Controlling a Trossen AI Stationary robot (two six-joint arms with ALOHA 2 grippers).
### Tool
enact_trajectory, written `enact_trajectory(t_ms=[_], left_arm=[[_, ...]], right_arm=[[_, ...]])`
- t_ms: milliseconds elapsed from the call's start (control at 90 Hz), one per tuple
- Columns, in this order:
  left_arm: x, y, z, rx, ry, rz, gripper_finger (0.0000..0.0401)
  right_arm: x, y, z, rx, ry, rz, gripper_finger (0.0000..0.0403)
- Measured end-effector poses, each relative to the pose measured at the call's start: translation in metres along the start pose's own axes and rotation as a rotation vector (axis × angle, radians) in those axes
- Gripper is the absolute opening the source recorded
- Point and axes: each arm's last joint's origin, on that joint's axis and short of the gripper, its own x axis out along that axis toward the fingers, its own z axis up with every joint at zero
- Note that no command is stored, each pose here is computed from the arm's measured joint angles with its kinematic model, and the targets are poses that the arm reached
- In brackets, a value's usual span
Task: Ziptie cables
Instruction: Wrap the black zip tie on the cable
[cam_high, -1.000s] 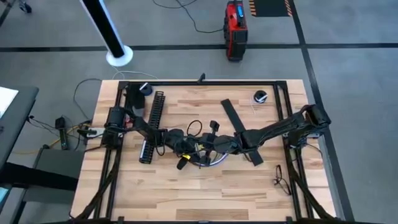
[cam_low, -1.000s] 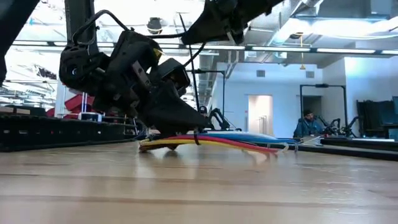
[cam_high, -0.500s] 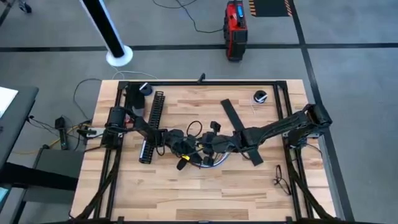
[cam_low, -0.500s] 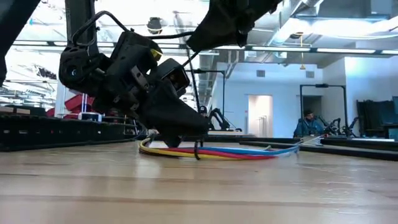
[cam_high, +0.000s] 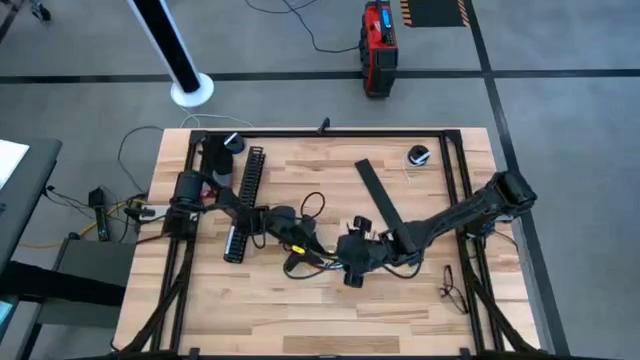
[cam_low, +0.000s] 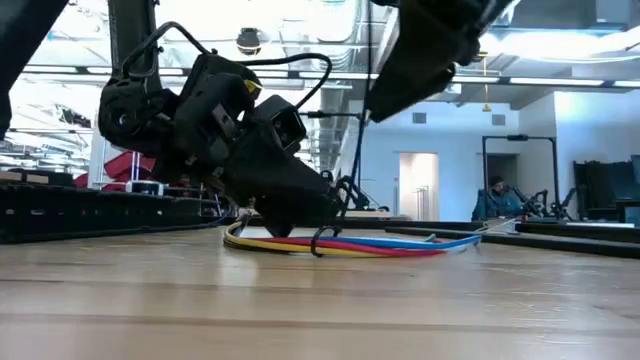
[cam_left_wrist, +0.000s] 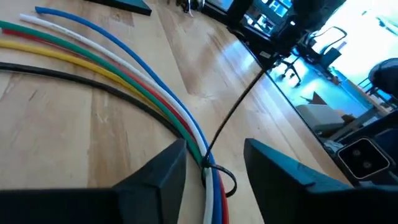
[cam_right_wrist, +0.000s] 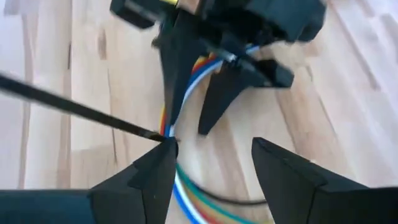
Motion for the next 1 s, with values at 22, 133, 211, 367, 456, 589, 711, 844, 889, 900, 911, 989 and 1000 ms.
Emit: enact_trajectory(t_ms=[22, 133, 211, 367, 456, 589, 711, 844, 889, 900, 911, 989, 1000], left_arm=[[0.000, 0.000, 0.000, 0.003, 0.001, 0.001, 0.0158], [0.000, 0.000, 0.000, 0.005, 0.004, 0.001, 0.0158], [0.000, 0.000, -0.001, 0.007, 0.005, 0.001, 0.0158], [0.000, 0.000, -0.001, 0.007, 0.009, -0.007, 0.0158], [0.000, 0.000, -0.001, 0.007, 0.009, -0.007, 0.0158], [0.000, 0.000, -0.001, -0.007, 0.020, -0.014, 0.0158], [0.000, -0.001, -0.003, -0.016, 0.051, -0.038, 0.0158], [-0.002, -0.001, -0.006, -0.018, 0.074, -0.044, 0.0158], [-0.003, -0.001, -0.007, -0.017, 0.076, -0.044, 0.0158], [-0.003, -0.001, -0.008, -0.017, 0.076, -0.043, 0.0158], [-0.003, -0.001, -0.008, -0.017, 0.076, -0.042, 0.0158], [-0.003, -0.001, -0.008, -0.011, 0.076, -0.037, 0.0158], [-0.003, -0.001, -0.008, -0.010, 0.076, -0.037, 0.0158]], right_arm=[[0.001, 0.000, -0.002, 0.001, 0.011, -0.004, 0.0207], [0.003, -0.003, -0.016, 0.015, 0.085, -0.037, 0.0208], [0.003, -0.005, -0.022, 0.027, 0.124, -0.071, 0.0208], [0.001, 0.000, -0.023, 0.039, 0.107, -0.065, 0.0207], [0.005, 0.007, -0.021, 0.063, 0.067, -0.039, 0.0204], [0.022, 0.016, -0.020, 0.094, 0.007, -0.015, 0.0196], [0.043, 0.020, -0.020, 0.145, -0.039, -0.006, 0.0188], [0.057, 0.019, -0.019, 0.185, -0.083, -0.035, 0.0184], [0.057, 0.019, -0.019, 0.194, -0.097, -0.054, 0.0183], [0.057, 0.019, -0.019, 0.197, -0.100, -0.061, 0.0182], [0.057, 0.019, -0.019, 0.200, -0.103, -0.067, 0.0182], [0.058, 0.017, -0.017, 0.220, -0.111, -0.074, 0.0176], [0.058, 0.016, -0.017, 0.221, -0.111, -0.074, 0.0175]])
